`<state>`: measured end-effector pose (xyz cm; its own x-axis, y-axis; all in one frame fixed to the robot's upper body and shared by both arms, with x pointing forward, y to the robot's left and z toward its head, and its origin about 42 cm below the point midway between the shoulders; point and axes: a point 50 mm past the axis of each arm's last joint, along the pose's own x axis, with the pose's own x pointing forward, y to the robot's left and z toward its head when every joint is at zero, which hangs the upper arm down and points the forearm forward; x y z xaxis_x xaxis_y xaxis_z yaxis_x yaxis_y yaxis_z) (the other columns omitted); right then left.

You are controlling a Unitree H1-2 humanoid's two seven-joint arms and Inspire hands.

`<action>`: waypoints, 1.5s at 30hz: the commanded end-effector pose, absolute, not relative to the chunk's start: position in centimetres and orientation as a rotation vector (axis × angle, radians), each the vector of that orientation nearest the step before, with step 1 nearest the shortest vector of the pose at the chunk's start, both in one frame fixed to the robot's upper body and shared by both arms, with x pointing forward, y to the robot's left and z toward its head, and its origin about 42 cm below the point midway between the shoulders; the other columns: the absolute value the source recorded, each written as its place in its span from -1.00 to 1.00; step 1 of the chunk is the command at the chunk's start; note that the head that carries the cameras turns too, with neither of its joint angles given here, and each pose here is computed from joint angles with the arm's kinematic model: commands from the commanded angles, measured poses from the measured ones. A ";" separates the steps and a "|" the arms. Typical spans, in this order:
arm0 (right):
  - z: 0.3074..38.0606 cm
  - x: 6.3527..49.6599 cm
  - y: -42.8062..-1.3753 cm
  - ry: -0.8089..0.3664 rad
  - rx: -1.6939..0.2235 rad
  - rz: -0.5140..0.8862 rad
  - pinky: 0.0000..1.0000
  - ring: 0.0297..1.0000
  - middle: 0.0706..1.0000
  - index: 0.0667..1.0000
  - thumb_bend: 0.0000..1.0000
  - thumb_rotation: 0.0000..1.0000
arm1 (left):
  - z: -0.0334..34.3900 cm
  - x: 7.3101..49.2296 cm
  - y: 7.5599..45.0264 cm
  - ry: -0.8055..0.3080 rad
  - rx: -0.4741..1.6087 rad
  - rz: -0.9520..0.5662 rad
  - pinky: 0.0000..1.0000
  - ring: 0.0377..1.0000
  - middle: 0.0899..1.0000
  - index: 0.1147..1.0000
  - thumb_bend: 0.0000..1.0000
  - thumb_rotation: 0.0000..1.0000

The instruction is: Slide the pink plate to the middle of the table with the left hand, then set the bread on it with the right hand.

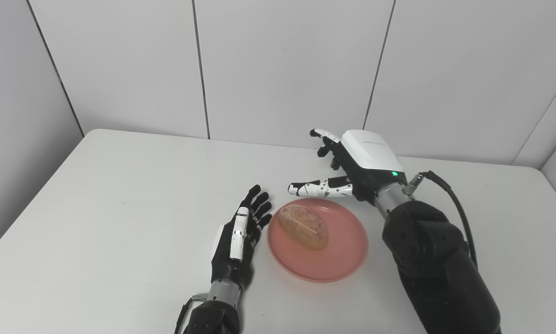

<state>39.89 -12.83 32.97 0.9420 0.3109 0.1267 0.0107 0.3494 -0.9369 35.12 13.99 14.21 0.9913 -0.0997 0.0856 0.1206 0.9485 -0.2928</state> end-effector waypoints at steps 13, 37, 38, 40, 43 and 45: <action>27.5 36.2 -17.1 -0.339 -0.852 0.094 0.61 0.80 0.88 0.91 0.84 0.62 | 13.5 34.4 15.2 -0.066 -0.232 -0.108 0.90 0.86 0.86 0.82 -0.19 1.00; 18.5 32.4 -18.5 -0.204 -0.032 0.065 0.99 0.98 1.00 1.00 -0.06 1.00 | 12.6 32.4 16.8 -0.114 -0.219 -0.069 1.00 0.98 0.99 0.95 -0.26 1.00; 18.4 32.4 -18.5 -0.199 -0.017 0.069 0.99 0.98 1.00 1.00 -0.09 1.00 | 12.6 32.3 16.8 -0.114 -0.221 -0.071 1.00 0.98 0.99 0.95 -0.26 1.00; 18.3 32.3 -18.3 -0.183 0.029 0.071 0.99 0.98 1.00 1.00 -0.15 1.00 | 12.6 32.2 17.1 -0.112 -0.227 -0.069 1.00 0.98 0.99 0.94 -0.25 1.00; 18.3 31.9 -17.7 -0.163 0.095 0.070 0.99 0.99 1.00 0.99 -0.26 1.00 | 12.6 32.1 17.4 -0.108 -0.231 -0.063 1.00 0.96 0.97 0.94 -0.25 1.00; 18.1 31.6 -17.4 -0.154 0.125 0.067 1.00 0.99 1.00 0.99 -0.30 1.00 | 12.7 32.1 17.5 -0.104 -0.229 -0.055 1.00 0.95 0.96 0.93 -0.25 1.00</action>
